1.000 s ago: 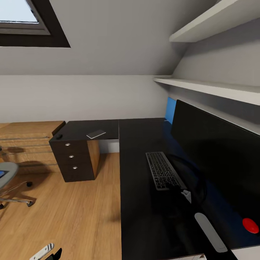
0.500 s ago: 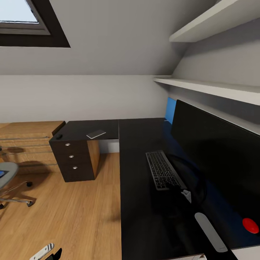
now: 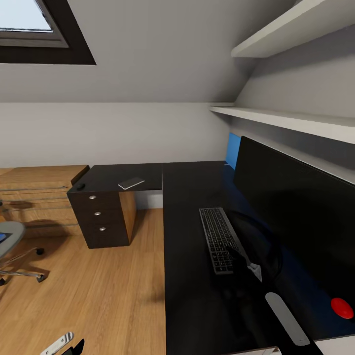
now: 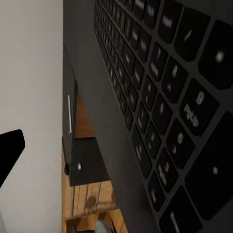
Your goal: In the bedroom, organize the workspace by keeping the computer under the desk, ensuring the monitor is on the desk, placing the keyboard on the desk next to the monitor, placing the mouse on the desk next to the keyboard, moving the folder from the swivel chair onto the desk next to the mouse, stacking the notebook on top of the folder with the pen on top of the notebook, and positioning the swivel chair next to the desk.
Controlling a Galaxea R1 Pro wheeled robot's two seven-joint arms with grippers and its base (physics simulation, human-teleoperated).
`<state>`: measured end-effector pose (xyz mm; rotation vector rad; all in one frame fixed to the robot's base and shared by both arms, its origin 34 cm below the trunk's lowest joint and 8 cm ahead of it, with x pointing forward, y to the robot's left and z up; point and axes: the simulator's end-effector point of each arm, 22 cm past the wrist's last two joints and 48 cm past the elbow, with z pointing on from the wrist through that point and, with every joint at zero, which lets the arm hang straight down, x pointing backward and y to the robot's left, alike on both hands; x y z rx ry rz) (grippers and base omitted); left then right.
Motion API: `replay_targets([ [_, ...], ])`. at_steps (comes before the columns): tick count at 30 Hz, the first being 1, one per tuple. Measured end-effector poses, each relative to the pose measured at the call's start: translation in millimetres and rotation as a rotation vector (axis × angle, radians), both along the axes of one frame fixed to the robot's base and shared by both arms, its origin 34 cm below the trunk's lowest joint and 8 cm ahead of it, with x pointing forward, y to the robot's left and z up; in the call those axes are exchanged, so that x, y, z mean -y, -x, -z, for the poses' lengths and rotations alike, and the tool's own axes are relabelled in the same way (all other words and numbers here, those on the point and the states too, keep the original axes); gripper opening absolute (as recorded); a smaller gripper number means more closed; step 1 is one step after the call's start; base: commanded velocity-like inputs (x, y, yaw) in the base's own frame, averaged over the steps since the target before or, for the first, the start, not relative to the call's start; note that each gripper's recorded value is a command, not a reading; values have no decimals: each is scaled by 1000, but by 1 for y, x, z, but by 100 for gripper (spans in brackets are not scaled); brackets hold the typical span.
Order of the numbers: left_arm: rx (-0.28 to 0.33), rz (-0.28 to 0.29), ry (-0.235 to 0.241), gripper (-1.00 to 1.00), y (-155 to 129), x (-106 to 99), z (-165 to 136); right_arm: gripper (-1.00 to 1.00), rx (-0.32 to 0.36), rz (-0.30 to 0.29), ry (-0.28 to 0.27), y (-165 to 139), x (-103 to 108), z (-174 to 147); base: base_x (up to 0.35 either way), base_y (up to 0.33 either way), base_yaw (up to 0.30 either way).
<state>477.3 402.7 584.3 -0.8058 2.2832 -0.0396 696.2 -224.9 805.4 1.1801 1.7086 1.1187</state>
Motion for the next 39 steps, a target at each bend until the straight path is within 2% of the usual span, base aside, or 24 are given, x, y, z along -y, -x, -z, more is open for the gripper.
replay_targets([
  [9, -2, -2, -1, 100, 1, 0, 1, 100, 1, -3, -1, 0, -1, 0, -23, -41, 0],
  [18, -7, -7, -13, 100, 4, -10, 0, 100, 1, -2, 0, 0, 0, 0, -38, -68, 0],
  [23, -4, -15, -44, 100, 3, -35, -6, 100, 1, -2, 1, 0, 1, 0, -2, -3, 0],
  [27, 5, -45, -42, 100, 3, -46, -8, 100, 0, -2, 2, 0, 1, 2, 0, 0, 0],
  [39, 12, -62, -39, 100, 3, -50, 9, 100, 0, -2, 2, 0, 1, 21, 0, 0, 0],
])
